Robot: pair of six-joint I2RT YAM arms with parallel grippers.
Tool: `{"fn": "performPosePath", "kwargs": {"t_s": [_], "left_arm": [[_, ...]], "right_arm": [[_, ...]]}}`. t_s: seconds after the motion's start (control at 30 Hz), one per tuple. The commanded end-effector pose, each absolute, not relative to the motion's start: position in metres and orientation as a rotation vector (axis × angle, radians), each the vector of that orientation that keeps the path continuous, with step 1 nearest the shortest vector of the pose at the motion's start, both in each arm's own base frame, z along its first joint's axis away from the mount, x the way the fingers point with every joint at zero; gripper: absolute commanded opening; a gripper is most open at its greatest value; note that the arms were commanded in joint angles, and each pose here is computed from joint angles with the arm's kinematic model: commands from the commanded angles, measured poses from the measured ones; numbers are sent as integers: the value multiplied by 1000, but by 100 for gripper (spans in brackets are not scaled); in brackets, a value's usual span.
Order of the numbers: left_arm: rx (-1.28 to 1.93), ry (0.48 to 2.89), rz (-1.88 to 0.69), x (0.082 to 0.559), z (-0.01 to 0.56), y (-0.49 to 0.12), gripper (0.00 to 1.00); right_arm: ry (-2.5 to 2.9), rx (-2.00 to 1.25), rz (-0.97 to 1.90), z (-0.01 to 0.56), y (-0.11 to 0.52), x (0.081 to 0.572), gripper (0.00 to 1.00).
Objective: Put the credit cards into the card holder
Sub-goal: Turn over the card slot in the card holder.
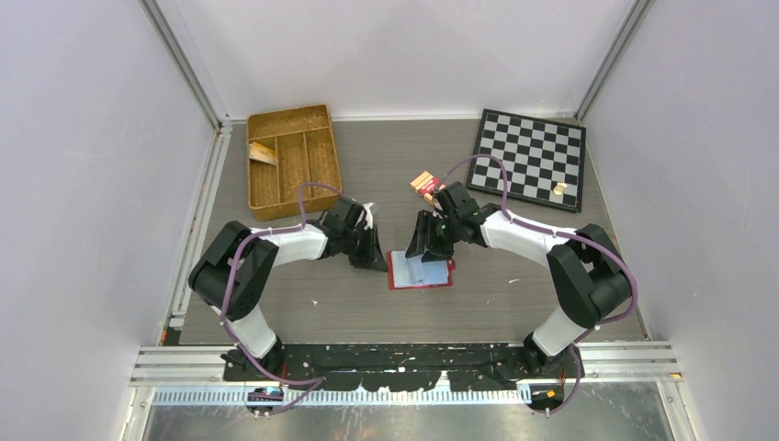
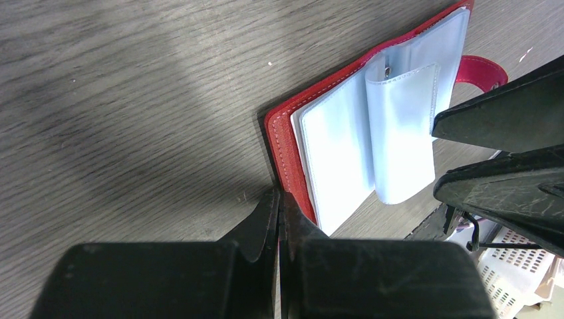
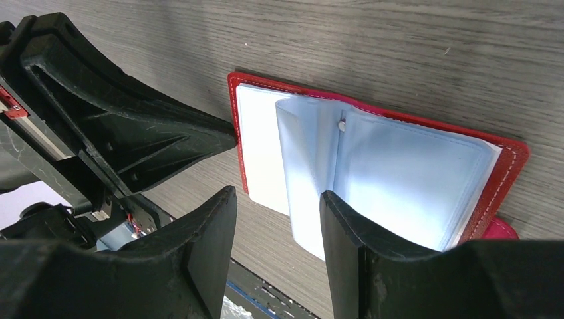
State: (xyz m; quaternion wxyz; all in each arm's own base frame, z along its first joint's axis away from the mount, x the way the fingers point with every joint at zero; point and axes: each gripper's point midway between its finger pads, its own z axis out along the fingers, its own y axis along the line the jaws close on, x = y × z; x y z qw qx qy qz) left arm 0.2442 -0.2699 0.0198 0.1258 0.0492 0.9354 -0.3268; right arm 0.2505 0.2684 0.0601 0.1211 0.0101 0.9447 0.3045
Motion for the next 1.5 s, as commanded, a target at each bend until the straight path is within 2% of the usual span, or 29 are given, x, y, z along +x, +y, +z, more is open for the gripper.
{"fn": "performPosePath", "kwargs": {"t_s": [0.0, 0.23, 0.43, 0.63, 0.8, 1.0, 1.13, 1.2, 1.47], "left_arm": [[151, 2760, -851, 242, 2, -258, 0], [151, 2756, -850, 243, 3, -257, 0], [142, 2742, -824, 244, 5, -254, 0], [158, 2707, -812, 247, 18, -252, 2], [186, 2668, -753, 253, 41, -245, 19], [261, 2623, -581, 268, 80, -220, 53], [243, 2570, -429, 301, 118, -182, 70], [191, 2547, -381, 321, 136, -156, 75], [-44, 2399, -225, 410, 191, -59, 84]], "right_arm": [[2682, 17, 939, 80, 276, 257, 55], [2690, 41, 892, 74, 270, 258, 54], [2760, 81, 589, 51, 231, 254, 52], [2748, 64, 426, 58, 207, 254, 52], [2714, 27, 381, 72, 201, 261, 54], [2660, -12, 394, 94, 195, 270, 62], [2609, -44, 437, 110, 189, 273, 67], [2581, -58, 457, 116, 186, 275, 69], [2474, -26, 595, 134, 172, 280, 73]]}}
